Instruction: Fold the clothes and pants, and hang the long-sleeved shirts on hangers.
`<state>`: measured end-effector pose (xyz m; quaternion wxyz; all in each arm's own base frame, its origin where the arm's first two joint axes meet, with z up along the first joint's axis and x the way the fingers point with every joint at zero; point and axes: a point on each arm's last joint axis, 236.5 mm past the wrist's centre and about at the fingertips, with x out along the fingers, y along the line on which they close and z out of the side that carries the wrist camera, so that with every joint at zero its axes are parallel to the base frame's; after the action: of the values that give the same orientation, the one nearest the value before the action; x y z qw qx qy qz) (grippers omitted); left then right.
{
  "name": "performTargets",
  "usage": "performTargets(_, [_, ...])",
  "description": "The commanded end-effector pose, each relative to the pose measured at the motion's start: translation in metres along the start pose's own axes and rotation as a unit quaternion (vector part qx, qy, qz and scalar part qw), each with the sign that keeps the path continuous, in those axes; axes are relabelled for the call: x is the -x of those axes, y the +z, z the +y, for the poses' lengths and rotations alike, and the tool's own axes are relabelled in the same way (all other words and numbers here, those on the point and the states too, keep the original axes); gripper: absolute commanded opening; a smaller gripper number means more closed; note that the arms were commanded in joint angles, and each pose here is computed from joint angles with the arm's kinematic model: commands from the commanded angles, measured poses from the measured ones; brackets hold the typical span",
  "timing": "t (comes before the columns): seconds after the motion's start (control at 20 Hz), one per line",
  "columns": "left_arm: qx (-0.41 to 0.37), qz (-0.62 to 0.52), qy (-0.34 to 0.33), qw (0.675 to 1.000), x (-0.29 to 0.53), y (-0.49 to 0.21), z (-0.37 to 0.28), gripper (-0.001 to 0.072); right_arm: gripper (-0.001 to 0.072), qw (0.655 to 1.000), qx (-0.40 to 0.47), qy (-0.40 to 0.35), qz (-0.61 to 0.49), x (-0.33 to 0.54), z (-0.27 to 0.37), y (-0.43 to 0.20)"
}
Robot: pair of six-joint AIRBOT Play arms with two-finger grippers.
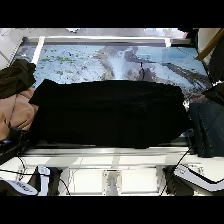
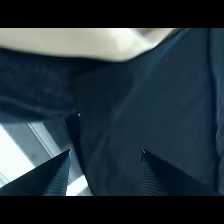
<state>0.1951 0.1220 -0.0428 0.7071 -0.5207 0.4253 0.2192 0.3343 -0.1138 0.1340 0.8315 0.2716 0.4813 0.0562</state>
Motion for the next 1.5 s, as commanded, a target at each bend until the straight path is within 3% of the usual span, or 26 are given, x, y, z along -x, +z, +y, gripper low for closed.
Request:
performTargets(0.0, [0.013,0.039,-0.017,0.999,-0.014,-0.018,0.005,0.0493,0.034,1.0,0.004,0.012,-0.012,0.005,0.011,0.002])
performTargets(0.2, [-0.003,0.096,-0.009,0.995,-0.041,-0.034,0.004,0.0491,0.0341,1.0,0.005,0.012,-0.012,0.005,0.011,0.002])
performTargets(0.55, [-0.032,0.081,0.03,0.996,-0.066,-0.022,0.017,0.0441,0.034,1.0,0.006,0.015,-0.004,0.005,0.013,-0.003])
performTargets(0.75, [-0.01,0.037,0.008,0.999,-0.069,-0.002,0.005,0.0416,0.0339,1.0,0.005,0.015,-0.004,0.005,0.013,-0.003])
performTargets(0.8, [-0.007,0.033,0.006,0.999,-0.069,0.0,0.004,0.0385,0.0339,1.0,0.005,0.015,-0.004,0.005,0.013,-0.003])
performTargets(0.85, [-0.008,0.033,0.006,0.999,-0.069,0.0,0.004,0.0252,0.0339,1.0,0.005,0.015,-0.005,0.006,0.013,-0.003])
performTargets(0.9, [-0.012,0.033,0.006,0.999,-0.069,0.0,0.004,0.0043,0.0339,1.0,0.007,0.014,-0.007,0.006,0.013,-0.002])
performTargets(0.95, [-0.019,0.033,0.005,0.999,-0.069,0.0,0.004,0.0007,0.0339,1.0,0.013,0.011,-0.013,0.009,0.014,0.0])
performTargets(1.2, [-0.02,0.037,0.004,0.999,-0.069,-0.002,0.003,0.0007,0.0341,0.994,0.021,-0.077,-0.068,0.054,-0.016,-0.007])
performTargets(1.35, [-0.033,0.038,0.004,0.999,-0.069,-0.002,0.003,0.0007,0.0342,0.989,-0.072,-0.104,-0.075,0.061,-0.058,-0.054])
performTargets(1.45, [-0.034,0.037,0.004,0.999,-0.069,-0.002,0.003,0.0007,0.0342,0.981,-0.17,-0.079,-0.053,0.035,-0.087,-0.099])
